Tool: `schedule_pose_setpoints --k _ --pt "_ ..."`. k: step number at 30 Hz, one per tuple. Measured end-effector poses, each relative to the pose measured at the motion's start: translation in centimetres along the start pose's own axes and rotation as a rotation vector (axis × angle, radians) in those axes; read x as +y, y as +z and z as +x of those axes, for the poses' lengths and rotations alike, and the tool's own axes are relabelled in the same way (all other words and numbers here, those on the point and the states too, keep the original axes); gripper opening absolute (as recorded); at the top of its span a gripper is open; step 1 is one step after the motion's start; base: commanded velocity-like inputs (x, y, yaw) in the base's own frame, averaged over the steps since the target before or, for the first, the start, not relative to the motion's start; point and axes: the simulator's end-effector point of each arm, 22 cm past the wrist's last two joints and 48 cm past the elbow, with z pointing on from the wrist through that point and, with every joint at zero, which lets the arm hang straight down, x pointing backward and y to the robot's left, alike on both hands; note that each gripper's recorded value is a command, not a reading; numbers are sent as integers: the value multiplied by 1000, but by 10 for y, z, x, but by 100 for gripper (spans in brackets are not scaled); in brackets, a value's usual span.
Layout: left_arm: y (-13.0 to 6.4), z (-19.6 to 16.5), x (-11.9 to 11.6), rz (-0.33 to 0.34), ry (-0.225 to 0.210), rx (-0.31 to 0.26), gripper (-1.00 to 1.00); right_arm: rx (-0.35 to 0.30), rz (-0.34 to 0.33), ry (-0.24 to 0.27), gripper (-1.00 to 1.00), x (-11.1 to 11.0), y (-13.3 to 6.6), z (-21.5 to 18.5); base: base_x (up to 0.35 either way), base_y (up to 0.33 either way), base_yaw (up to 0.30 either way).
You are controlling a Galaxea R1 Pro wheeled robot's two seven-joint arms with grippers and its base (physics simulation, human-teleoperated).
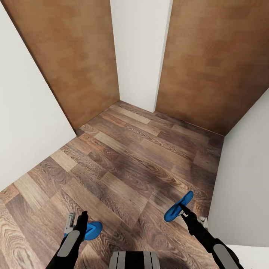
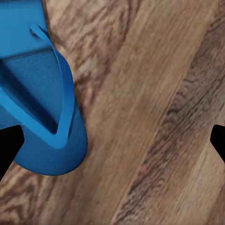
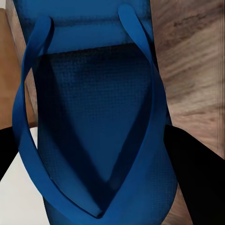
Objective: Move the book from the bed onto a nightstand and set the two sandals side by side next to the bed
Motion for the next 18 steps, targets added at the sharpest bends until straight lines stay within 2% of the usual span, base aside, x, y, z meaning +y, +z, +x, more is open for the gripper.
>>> schedule_pose_setpoints --k 18 --pt "17 4 36 -70 12 -1 100 18 60 20 -100 -36 3 7 0 0 0"
